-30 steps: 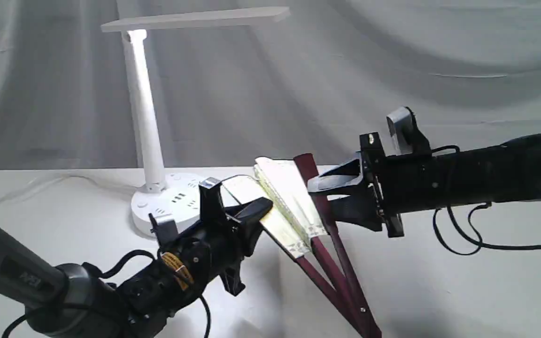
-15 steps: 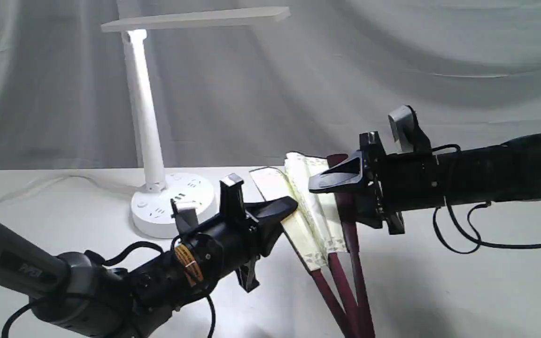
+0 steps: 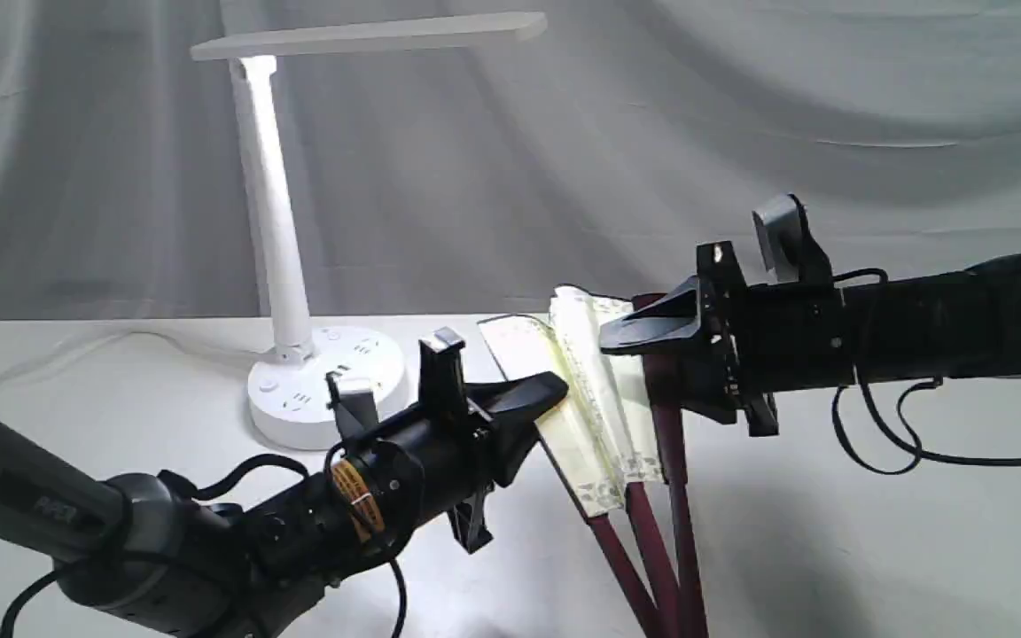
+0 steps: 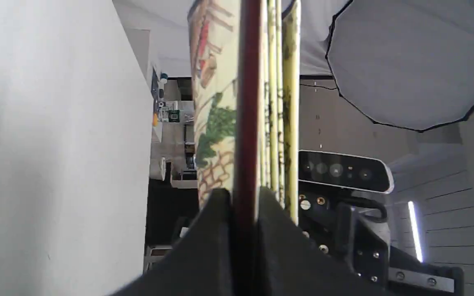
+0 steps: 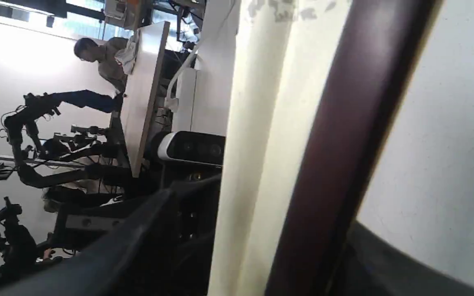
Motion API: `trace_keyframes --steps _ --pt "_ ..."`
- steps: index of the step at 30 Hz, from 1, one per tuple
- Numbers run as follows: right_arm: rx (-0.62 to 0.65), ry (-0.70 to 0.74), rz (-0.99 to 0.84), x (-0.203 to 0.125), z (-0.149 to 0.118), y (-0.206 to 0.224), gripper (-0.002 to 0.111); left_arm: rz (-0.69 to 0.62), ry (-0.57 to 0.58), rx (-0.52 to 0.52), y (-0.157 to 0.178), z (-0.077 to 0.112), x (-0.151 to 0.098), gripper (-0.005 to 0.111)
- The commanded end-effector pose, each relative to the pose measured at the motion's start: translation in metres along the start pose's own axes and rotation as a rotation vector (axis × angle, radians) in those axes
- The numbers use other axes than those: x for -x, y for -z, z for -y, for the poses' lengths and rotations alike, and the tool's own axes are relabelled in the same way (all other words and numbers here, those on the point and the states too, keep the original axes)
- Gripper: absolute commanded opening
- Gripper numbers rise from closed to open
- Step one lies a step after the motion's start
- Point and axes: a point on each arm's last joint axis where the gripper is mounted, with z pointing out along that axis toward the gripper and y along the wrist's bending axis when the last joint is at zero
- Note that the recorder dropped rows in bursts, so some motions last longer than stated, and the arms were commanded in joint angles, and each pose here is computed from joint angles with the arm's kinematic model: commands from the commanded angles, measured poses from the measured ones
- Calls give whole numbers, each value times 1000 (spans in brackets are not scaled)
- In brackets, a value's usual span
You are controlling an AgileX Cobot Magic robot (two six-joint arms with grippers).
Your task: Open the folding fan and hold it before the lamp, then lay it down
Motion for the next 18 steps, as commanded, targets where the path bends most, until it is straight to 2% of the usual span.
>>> trace_keyframes --steps 1,6,8,14,18 --pt "6 19 19 2 -4 5 47 2 3 -37 -1 10 1 0" --pt "3 21 14 1 -4 5 46 16 9 -42 -1 10 2 0" --pt "-3 25 7 1 -3 5 42 19 10 -43 -1 10 2 0" --pt "-7 39 2 0 -3 5 16 19 10 -43 -1 10 2 0" --pt "-7 55 2 0 -3 5 3 21 9 -47 -1 12 2 0"
